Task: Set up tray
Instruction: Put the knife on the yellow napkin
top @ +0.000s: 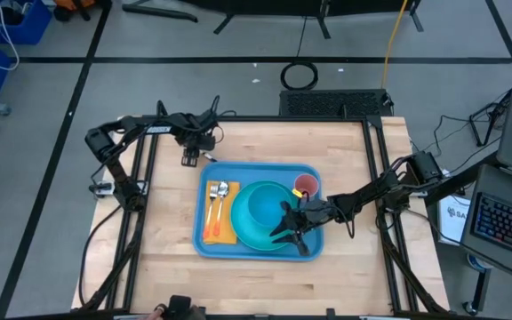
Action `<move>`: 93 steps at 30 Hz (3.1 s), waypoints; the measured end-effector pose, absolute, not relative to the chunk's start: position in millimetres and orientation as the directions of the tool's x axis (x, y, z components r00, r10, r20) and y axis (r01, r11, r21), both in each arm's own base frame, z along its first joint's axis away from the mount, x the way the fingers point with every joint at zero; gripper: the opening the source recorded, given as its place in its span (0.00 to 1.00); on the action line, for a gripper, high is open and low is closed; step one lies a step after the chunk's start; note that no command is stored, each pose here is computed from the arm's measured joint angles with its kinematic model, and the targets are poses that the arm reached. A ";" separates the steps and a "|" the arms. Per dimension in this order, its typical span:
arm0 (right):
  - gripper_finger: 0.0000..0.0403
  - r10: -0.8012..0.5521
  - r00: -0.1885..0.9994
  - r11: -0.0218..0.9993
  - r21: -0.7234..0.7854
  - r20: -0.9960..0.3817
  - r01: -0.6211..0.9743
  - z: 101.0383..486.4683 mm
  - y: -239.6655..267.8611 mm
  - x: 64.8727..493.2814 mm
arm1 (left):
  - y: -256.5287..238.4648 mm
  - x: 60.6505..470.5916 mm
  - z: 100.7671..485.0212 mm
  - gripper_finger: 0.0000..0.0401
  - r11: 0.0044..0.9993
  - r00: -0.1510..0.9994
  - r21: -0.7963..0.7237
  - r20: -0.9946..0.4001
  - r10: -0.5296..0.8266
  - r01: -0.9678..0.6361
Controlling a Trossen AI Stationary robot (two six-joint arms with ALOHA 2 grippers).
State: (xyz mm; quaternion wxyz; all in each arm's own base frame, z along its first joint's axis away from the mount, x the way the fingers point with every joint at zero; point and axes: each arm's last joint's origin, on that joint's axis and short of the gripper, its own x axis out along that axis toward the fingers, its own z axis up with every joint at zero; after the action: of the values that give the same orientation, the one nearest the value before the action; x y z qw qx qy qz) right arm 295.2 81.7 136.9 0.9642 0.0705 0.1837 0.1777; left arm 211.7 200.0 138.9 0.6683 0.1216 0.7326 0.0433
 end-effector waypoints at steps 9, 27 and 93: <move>0.23 0.369 0.870 0.927 0.202 -0.328 -0.316 136.9 81.7 295.2 | 200.3 218.4 126.1 0.41 0.966 -0.130 0.201 -0.966 0.223 0.159; 0.23 0.369 0.873 0.926 0.204 -0.318 -0.317 137.9 81.8 295.6 | 199.5 218.9 127.1 0.11 0.977 -0.130 0.216 -0.968 0.213 -0.002; 0.23 0.390 0.878 0.915 0.221 -0.279 -0.336 141.8 89.2 294.7 | 0.7 266.5 190.5 0.11 0.475 0.454 -0.407 -0.891 -0.017 -0.780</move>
State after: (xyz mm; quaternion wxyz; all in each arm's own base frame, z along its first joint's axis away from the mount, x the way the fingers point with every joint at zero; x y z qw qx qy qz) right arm 294.7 89.2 141.8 0.9653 0.0833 0.1608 0.1880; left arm 266.5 0.7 190.5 0.7301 -0.4406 0.4523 0.2612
